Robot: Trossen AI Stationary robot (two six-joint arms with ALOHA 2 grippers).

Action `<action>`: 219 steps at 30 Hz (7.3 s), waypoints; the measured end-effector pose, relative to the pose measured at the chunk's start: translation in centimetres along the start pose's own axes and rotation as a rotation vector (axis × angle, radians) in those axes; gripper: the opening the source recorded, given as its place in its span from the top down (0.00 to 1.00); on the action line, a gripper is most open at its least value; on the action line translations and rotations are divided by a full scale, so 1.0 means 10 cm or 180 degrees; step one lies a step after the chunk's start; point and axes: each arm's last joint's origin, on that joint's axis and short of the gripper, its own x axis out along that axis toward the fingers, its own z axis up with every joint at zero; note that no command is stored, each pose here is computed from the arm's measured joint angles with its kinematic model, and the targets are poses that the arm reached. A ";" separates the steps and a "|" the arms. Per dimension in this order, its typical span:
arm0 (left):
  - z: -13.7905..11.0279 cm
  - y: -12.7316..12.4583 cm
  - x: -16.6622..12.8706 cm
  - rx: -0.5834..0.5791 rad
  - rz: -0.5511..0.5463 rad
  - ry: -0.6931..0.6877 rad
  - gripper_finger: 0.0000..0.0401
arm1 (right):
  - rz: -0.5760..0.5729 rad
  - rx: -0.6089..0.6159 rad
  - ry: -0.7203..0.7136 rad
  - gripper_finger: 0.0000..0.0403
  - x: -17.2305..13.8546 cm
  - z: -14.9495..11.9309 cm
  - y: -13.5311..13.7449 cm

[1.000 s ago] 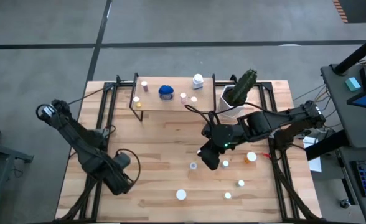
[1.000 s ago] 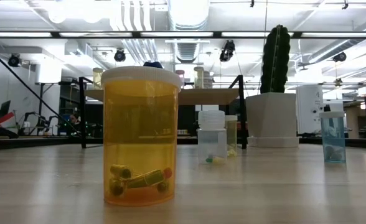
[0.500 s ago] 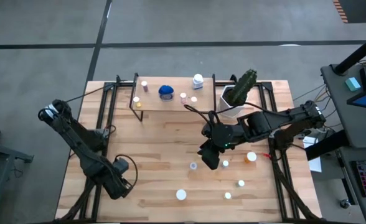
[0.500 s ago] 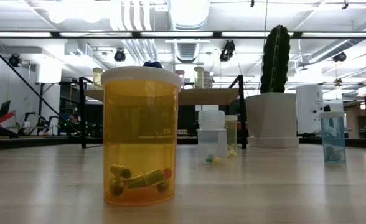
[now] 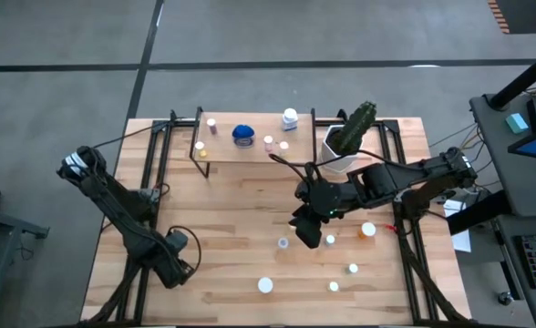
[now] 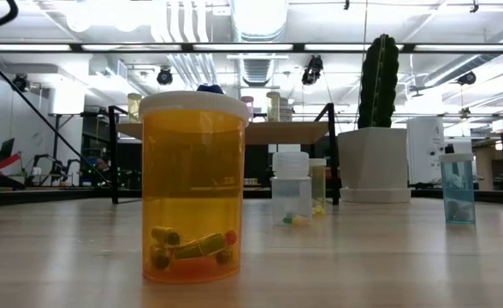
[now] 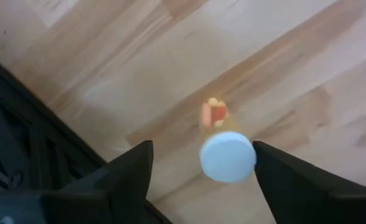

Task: Pick and place medicine bottles onto shelf by color
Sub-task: Put the yellow pill bottle on the shelf

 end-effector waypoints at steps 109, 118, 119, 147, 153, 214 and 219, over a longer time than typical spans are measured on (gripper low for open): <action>3.04 0.51 -1.96 0.1281 0.1050 -0.0773 0.76 | -0.0318 -0.1143 -0.0481 0.70 0.00 0.22 -0.12; 3.04 0.51 -1.96 0.1288 0.1047 -0.0769 0.65 | -0.0317 -0.1143 -0.0480 0.70 0.00 0.22 -0.12; 3.04 0.51 -1.95 0.1288 0.1048 -0.0766 0.63 | -0.0319 -0.1143 -0.0480 0.70 0.00 0.22 -0.12; 2.29 0.50 -2.54 0.0974 -0.0106 -0.1408 0.59 | -0.0308 -0.0710 -0.0372 0.70 0.13 0.10 -0.13; 1.69 0.22 -2.77 0.1278 -0.0908 -0.2195 0.59 | -0.0474 -0.0403 -0.0066 0.62 0.39 -0.13 -0.26; 0.94 -0.43 -2.94 0.2054 -0.2445 -0.3260 0.59 | -0.0612 -0.1096 -0.0192 0.74 1.70 -1.30 -1.23; 0.89 -0.45 -2.93 0.2113 -0.2465 -0.3236 0.59 | -0.0509 -0.0938 -0.0226 0.74 1.53 -1.07 -1.03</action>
